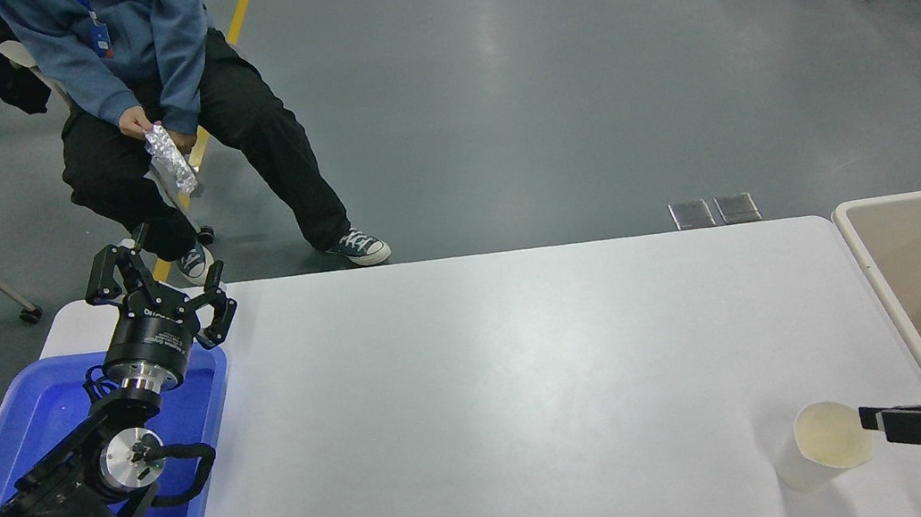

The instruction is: Dispose of the paper cup in the dustbin

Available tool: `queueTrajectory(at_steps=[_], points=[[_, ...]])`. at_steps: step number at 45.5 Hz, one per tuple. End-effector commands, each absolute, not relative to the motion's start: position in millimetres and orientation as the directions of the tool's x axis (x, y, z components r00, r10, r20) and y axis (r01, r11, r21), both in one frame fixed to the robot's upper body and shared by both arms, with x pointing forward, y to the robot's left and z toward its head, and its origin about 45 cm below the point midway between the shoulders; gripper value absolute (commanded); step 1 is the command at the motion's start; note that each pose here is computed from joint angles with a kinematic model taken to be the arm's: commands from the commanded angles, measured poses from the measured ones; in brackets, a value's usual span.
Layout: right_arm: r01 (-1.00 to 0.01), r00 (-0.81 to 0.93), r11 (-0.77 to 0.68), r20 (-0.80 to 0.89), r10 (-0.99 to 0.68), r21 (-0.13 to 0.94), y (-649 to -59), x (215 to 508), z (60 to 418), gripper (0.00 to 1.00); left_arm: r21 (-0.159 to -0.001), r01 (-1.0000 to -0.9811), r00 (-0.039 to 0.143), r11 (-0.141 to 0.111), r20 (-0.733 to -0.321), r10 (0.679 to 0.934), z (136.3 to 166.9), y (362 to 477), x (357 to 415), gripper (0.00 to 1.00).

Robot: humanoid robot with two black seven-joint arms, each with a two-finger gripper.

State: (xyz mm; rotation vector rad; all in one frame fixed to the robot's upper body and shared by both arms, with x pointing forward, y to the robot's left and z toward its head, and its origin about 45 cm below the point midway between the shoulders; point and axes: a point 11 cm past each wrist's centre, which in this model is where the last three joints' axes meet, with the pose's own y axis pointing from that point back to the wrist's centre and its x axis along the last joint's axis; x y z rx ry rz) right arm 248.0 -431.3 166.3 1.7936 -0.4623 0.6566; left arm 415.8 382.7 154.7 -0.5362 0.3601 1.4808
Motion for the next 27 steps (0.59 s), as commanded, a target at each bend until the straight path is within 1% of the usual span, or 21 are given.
queueTrajectory(at_steps=[1,6,17,27], points=[[-0.610,0.764,-0.322,0.646,0.007,0.724,-422.3,253.2,148.9,1.00,-0.118,-0.9930,0.070,0.007,-0.541,0.838,154.7,382.7,415.8,1.00],[-0.614,0.754,-0.351,0.656,0.000,0.706,-409.4,255.7,143.4,1.00,-0.117,-0.9931,0.070,0.008,-0.541,0.838,154.5,382.6,415.8,1.00],[-0.622,0.752,-0.326,0.659,0.004,0.712,-418.8,253.1,138.2,0.99,-0.118,-0.9930,0.070,0.007,-0.541,0.838,154.7,382.7,415.8,1.00],[-0.618,0.755,-0.321,0.656,0.011,0.717,-417.9,253.2,126.4,0.98,-0.118,-0.9930,0.070,0.007,-0.541,0.838,154.7,382.7,415.8,1.00]])
